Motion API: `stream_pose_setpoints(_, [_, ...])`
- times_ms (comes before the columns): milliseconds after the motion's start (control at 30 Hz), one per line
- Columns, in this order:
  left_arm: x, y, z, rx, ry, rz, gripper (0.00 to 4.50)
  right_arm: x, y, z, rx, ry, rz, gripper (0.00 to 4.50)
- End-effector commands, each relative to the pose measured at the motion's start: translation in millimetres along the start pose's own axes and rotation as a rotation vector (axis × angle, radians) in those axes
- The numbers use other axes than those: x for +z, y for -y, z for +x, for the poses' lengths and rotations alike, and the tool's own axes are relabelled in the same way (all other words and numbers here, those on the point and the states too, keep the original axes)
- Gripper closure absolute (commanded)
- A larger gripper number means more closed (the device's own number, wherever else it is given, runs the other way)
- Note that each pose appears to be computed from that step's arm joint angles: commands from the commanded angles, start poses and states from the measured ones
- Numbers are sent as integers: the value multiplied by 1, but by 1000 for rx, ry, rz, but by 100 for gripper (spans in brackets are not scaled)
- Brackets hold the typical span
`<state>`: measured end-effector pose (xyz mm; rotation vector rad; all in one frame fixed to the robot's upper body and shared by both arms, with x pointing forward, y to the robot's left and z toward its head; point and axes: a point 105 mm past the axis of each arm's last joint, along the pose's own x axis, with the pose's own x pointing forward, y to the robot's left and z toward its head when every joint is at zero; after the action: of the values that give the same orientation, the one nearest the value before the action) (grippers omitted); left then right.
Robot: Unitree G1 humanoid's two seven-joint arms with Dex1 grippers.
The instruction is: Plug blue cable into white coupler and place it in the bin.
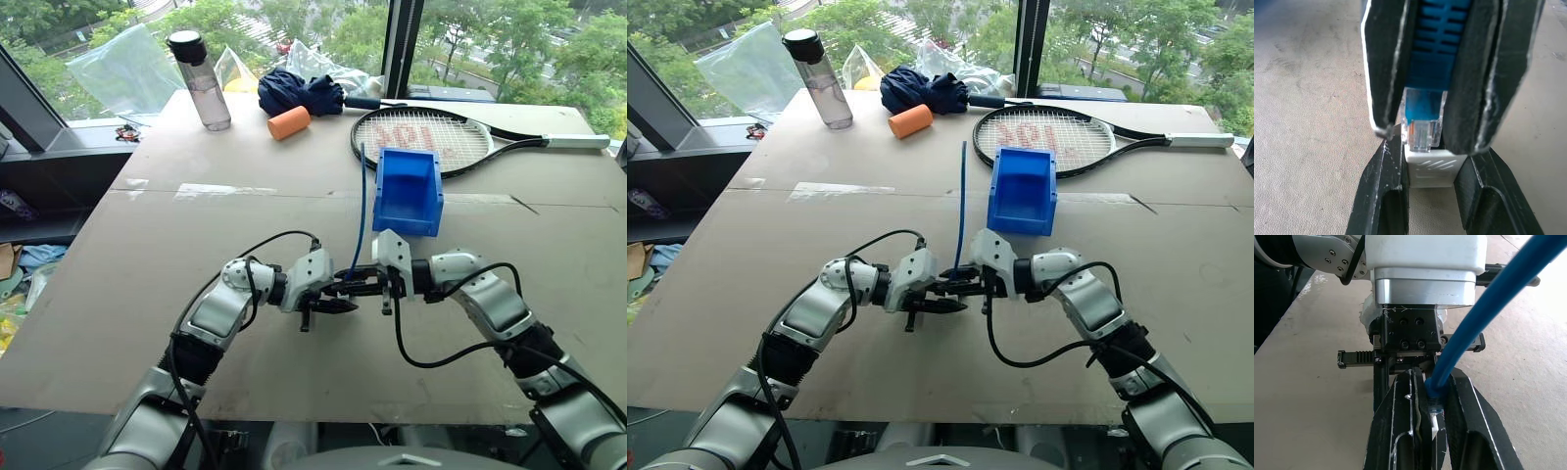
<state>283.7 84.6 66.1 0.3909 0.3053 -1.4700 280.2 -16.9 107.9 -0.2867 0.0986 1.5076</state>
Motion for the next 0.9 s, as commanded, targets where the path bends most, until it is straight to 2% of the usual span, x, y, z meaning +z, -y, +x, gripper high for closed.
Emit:
stream_pose_setpoints(33, [7, -4, -3, 7, 6, 40, 390, -7, 0, -7, 23, -39, 23, 450])
stream_pose_setpoints(567, [7, -5, -7, 16, 3, 43, 390, -17, -10, 5, 128, -128, -24, 450])
stream_pose_setpoints(667, [7, -5, -8, 15, 1, 48, 390, -26, -9, 5, 134, -190, -17, 450])
stream_pose_setpoints(900, [11, -4, -5, 17, 5, 59, 390, -68, -13, -2, 205, -443, 0, 450])
